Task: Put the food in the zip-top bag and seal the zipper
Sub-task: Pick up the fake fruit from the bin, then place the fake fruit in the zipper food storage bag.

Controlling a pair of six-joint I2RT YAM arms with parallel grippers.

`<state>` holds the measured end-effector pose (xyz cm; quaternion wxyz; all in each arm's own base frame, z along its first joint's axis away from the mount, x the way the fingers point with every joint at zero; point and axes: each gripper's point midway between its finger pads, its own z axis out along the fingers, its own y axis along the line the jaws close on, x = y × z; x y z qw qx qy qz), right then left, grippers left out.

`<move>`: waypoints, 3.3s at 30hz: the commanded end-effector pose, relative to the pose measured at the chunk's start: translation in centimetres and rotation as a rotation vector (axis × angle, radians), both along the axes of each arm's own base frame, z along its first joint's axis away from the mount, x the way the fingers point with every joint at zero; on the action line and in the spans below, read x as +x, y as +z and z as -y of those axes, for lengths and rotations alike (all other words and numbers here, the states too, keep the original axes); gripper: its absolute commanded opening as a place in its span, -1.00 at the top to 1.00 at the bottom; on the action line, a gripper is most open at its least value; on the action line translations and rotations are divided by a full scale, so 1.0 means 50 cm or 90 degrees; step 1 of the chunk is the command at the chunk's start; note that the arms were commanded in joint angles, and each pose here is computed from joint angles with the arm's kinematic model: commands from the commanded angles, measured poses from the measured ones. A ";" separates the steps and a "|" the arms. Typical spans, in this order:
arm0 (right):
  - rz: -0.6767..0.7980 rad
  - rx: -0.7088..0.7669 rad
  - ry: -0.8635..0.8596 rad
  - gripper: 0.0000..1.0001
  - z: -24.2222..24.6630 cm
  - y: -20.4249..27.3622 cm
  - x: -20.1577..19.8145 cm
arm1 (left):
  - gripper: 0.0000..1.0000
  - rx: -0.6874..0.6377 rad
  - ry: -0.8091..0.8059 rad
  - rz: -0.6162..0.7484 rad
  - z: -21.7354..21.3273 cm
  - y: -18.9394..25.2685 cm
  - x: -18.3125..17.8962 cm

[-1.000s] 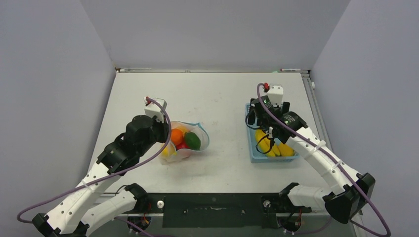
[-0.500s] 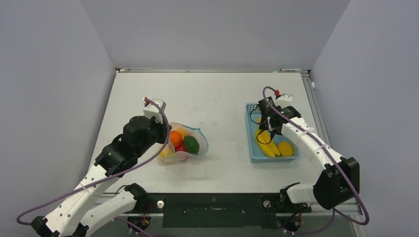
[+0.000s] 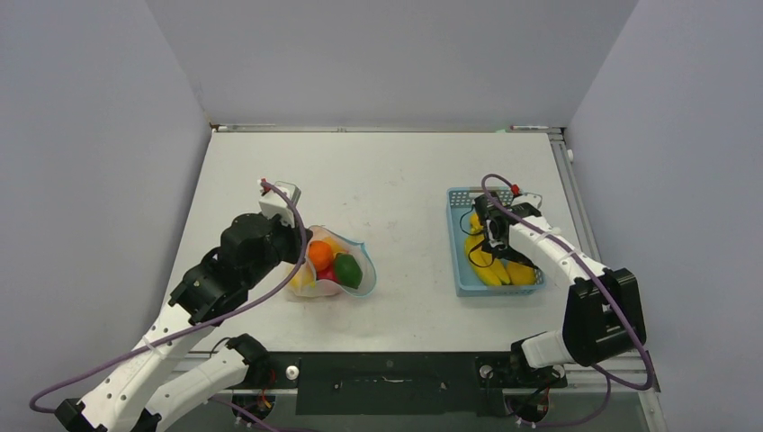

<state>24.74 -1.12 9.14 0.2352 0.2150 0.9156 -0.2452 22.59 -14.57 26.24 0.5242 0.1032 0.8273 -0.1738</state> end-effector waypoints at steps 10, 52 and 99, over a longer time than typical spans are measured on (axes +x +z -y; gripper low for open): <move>0.020 0.017 -0.055 -0.83 0.022 -0.063 0.019 | 1.00 -0.037 -0.003 0.032 0.008 0.031 0.005; 0.206 0.161 -0.003 0.42 -0.027 0.100 0.097 | 1.00 -0.021 0.014 0.018 0.002 0.013 0.019; 0.447 0.527 0.628 0.47 -0.761 0.469 0.001 | 1.00 -0.018 0.042 0.012 -0.014 0.005 0.036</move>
